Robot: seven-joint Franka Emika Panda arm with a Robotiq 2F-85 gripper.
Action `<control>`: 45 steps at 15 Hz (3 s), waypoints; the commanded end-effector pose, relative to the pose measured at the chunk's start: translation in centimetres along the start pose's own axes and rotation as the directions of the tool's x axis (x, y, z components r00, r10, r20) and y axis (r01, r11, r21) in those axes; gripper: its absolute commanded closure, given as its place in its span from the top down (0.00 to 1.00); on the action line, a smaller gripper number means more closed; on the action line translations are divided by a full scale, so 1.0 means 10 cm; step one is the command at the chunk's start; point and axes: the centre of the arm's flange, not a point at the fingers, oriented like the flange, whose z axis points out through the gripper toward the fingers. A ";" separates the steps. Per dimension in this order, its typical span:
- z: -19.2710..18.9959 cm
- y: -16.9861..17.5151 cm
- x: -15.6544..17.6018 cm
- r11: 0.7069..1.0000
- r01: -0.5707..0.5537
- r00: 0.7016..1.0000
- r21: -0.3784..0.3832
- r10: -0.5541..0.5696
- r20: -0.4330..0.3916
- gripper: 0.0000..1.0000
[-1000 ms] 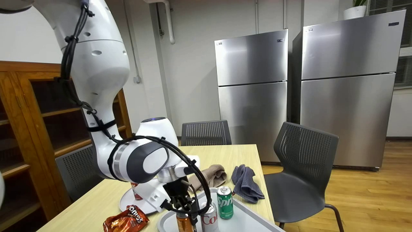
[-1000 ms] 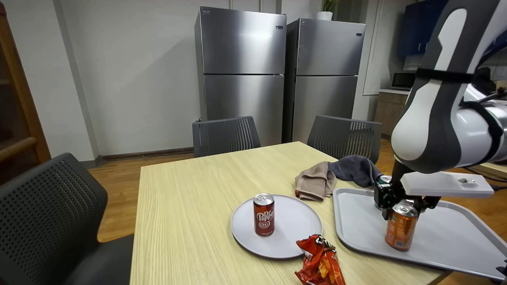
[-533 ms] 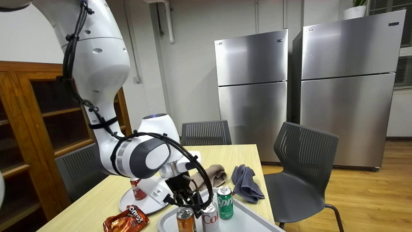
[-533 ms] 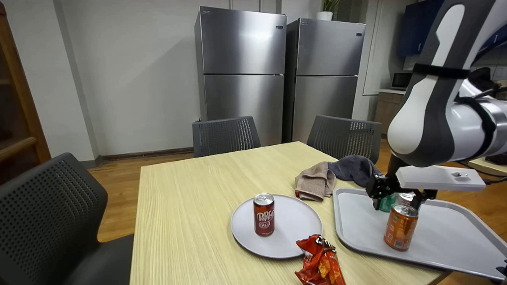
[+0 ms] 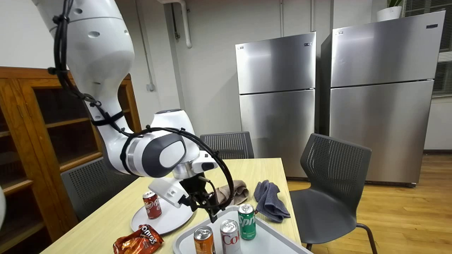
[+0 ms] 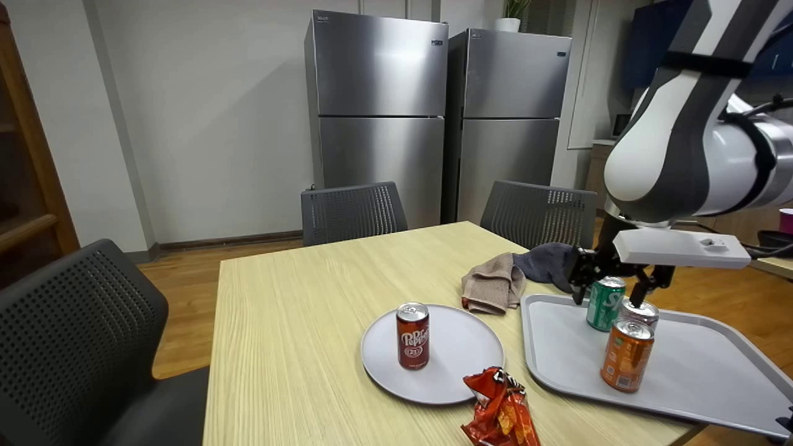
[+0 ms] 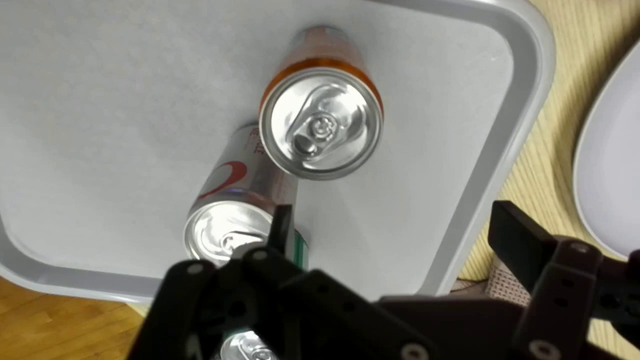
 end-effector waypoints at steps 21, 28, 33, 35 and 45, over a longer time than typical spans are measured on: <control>-0.68 -1.60 0.10 0.932 0.325 0.945 0.159 -0.315 -0.090 1.00; -0.63 -1.67 0.01 0.931 0.328 0.944 0.157 -0.317 -0.095 1.00; -0.63 -1.67 0.01 0.932 0.328 0.944 0.157 -0.316 -0.095 1.00; -0.63 -1.67 0.01 0.932 0.328 0.944 0.157 -0.316 -0.095 1.00; -0.63 -1.67 0.01 0.932 0.328 0.944 0.157 -0.316 -0.094 1.00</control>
